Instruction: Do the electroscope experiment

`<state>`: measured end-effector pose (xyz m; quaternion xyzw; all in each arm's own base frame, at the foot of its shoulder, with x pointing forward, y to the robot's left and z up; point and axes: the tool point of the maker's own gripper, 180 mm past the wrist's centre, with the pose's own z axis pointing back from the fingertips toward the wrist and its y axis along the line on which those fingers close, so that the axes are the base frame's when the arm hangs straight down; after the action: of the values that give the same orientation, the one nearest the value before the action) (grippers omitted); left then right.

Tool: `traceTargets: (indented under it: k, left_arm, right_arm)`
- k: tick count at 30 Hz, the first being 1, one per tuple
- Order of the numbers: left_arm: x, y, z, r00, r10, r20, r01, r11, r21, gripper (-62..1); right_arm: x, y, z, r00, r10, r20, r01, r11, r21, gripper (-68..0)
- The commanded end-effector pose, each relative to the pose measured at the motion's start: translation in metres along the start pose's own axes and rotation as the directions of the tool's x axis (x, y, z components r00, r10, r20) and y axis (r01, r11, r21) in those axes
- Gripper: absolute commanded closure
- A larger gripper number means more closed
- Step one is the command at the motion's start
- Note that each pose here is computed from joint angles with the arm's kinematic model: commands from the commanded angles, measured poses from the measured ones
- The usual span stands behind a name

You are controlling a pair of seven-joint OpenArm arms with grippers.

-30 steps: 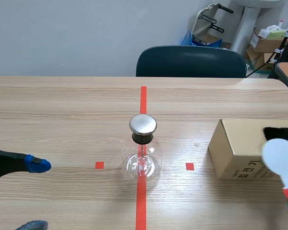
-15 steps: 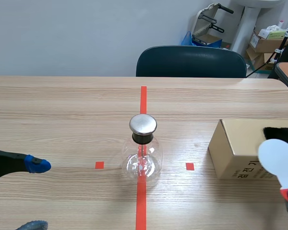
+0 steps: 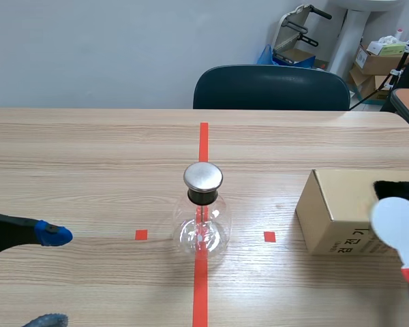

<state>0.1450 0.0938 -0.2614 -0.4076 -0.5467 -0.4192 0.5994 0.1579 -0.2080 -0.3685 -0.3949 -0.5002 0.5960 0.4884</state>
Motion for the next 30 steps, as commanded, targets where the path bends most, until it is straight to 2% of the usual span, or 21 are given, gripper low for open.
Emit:
traceTargets:
  k: [1, 2, 3, 4, 6, 7, 8, 9, 10, 12, 13, 15, 16, 18, 21, 23, 25, 26, 28, 30]
  left_arm:
    - [0.01, 0.001, -0.003, 0.999, -0.002, 0.038, 0.002, 1.0, -0.003, -49.5]
    - [0.01, 0.001, -0.003, 0.999, -0.002, 0.038, 0.002, 1.0, -0.003, -49.5]
    - [0.01, 0.001, -0.003, 0.999, -0.002, 0.038, 0.002, 1.0, -0.003, -49.5]
    - [0.01, 0.001, -0.003, 0.999, -0.002, 0.038, 0.002, 1.0, -0.003, -49.5]
    - [0.01, 0.001, -0.003, 0.999, -0.002, 0.039, 0.002, 1.0, -0.003, -49.5]
    - [0.01, 0.001, -0.003, 0.999, -0.002, 0.038, 0.002, 1.0, -0.003, -49.5]
    - [0.01, 0.001, -0.003, 0.999, -0.002, 0.038, 0.002, 1.0, -0.003, -49.5]
    - [0.01, 0.001, -0.003, 0.999, -0.002, 0.038, 0.002, 1.0, -0.003, -49.5]
    - [0.01, 0.001, -0.003, 0.999, -0.002, 0.038, 0.002, 1.0, -0.003, -49.5]
    - [0.01, 0.001, -0.003, 0.999, -0.002, 0.038, 0.002, 1.0, -0.003, -49.5]
    - [0.01, 0.001, -0.004, 0.999, -0.002, 0.039, 0.002, 1.0, -0.004, -49.5]
    - [0.01, 0.001, -0.004, 0.999, -0.002, 0.039, 0.002, 1.0, -0.004, -49.5]
    - [0.01, 0.001, -0.004, 0.999, -0.002, 0.039, 0.002, 1.0, -0.004, -49.5]
    - [0.01, 0.001, -0.004, 0.999, -0.002, 0.039, 0.002, 1.0, -0.004, -49.5]
    - [0.01, 0.0, -0.005, 0.999, 0.0, 0.041, 0.001, 1.0, -0.002, -49.5]
    - [0.008, 0.0, -0.005, 0.999, 0.0, 0.035, 0.0, 1.0, -0.002, -49.5]
    - [0.008, 0.0, -0.005, 0.999, 0.0, 0.035, 0.0, 1.0, -0.002, -49.5]
    - [0.008, 0.0, -0.005, 0.999, 0.001, 0.036, -0.001, 1.0, -0.001, -49.5]
    - [0.009, 0.0, -0.006, 0.999, 0.001, 0.037, -0.001, 1.0, -0.001, -49.5]
    - [0.009, 0.0, -0.006, 0.999, 0.001, 0.037, -0.001, 1.0, -0.001, -49.5]
  right_arm:
    - [-0.008, -0.009, 0.001, 0.999, 0.042, -0.033, -0.044, 0.998, -0.04, -0.6]
    - [-0.014, -0.009, 0.002, 0.997, 0.039, -0.069, -0.042, 0.998, -0.04, -0.6]
    - [-0.025, -0.009, 0.003, 0.991, 0.036, -0.131, -0.042, 0.998, -0.04, -0.6]
    - [-0.039, -0.01, 0.006, 0.978, 0.033, -0.205, -0.042, 0.998, -0.04, -0.6]
    - [-0.061, -0.011, 0.012, 0.943, 0.025, -0.331, -0.041, 0.998, -0.041, -0.6]
    - [-0.067, -0.011, 0.014, 0.931, 0.024, -0.365, -0.041, 0.998, -0.04, -0.6]
    - [-0.068, -0.011, 0.015, 0.928, 0.023, -0.372, -0.041, 0.998, -0.04, -0.6]
    - [-0.066, -0.011, 0.014, 0.933, 0.026, -0.36, -0.043, 0.998, -0.039, -0.6]
    - [-0.059, -0.01, 0.011, 0.947, 0.031, -0.321, -0.045, 0.998, -0.037, -0.6]
    - [-0.037, -0.01, 0.004, 0.979, 0.037, -0.199, -0.045, 0.998, -0.039, -0.6]
    - [-0.025, -0.009, 0.002, 0.99, 0.039, -0.133, -0.045, 0.998, -0.039, -0.7]
    - [-0.01, -0.009, 0.001, 0.998, 0.043, -0.046, -0.045, 0.998, -0.039, -0.6]
    - [-0.009, -0.009, 0.001, 0.998, 0.042, -0.044, -0.044, 0.998, -0.04, -0.6]
    - [-0.022, -0.009, 0.003, 0.992, 0.038, -0.118, -0.043, 0.998, -0.037, -0.6]
    - [-0.052, -0.01, 0.009, 0.959, 0.03, -0.28, -0.042, 0.998, -0.038, -0.6]
    - [-0.06, -0.01, 0.012, 0.944, 0.027, -0.328, -0.042, 0.998, -0.039, -0.6]
    - [-0.058, -0.01, 0.011, 0.948, 0.028, -0.316, -0.043, 0.998, -0.038, -0.6]
    - [-0.054, -0.01, 0.01, 0.956, 0.03, -0.292, -0.043, 0.998, -0.038, -0.6]
    - [-0.038, -0.009, 0.006, 0.978, 0.034, -0.207, -0.043, 0.998, -0.038, -0.6]
    - [-0.023, -0.009, 0.003, 0.992, 0.038, -0.121, -0.043, 0.998, -0.039, -0.6]
